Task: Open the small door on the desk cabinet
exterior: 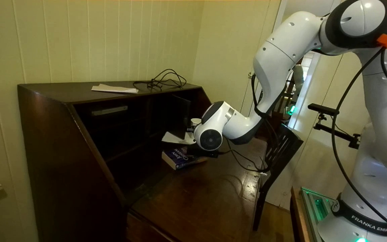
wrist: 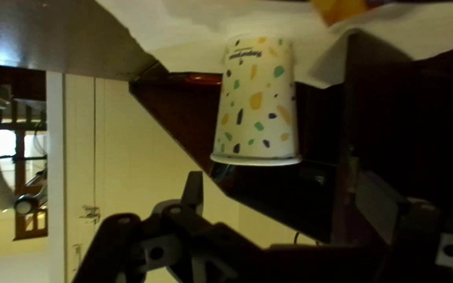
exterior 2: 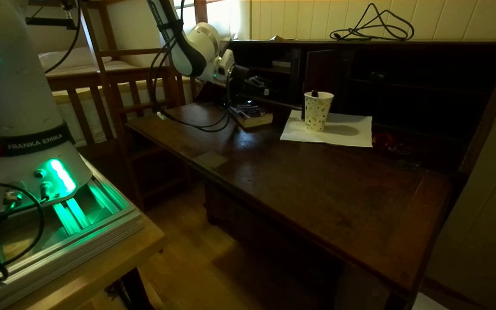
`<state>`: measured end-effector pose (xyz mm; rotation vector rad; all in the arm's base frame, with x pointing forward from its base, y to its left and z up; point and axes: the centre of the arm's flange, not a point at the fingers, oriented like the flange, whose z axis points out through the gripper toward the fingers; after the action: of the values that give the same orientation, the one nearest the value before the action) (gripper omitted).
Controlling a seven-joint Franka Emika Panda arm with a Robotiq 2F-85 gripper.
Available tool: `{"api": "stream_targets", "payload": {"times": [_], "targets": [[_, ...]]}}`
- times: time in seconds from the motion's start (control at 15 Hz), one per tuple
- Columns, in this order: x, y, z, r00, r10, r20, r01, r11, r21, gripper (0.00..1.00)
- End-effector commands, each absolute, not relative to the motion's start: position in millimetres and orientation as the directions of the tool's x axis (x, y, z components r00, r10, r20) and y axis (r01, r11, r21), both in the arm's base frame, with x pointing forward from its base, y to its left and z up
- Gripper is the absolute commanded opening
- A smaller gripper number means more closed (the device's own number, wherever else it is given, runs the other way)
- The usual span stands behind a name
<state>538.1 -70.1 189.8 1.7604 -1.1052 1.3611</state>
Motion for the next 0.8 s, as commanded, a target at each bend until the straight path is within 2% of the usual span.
{"api": "stream_targets", "payload": {"times": [0.0, 0.27, 0.53, 0.73], "targets": [[515.0, -60.2, 216.0, 0.190, -0.312, 0.931, -0.816, -0.578, -0.028, 1.00], [486.8, -56.5, 233.1, 0.308, -0.348, 0.886, -0.675, -0.736, -0.055, 1.00], [465.5, -54.3, 250.7, 0.453, -0.297, 0.840, -0.494, -0.869, -0.042, 1.00], [456.8, -47.6, 273.2, 0.470, -0.245, 0.848, -0.445, -0.896, -0.013, 1.00]]}}
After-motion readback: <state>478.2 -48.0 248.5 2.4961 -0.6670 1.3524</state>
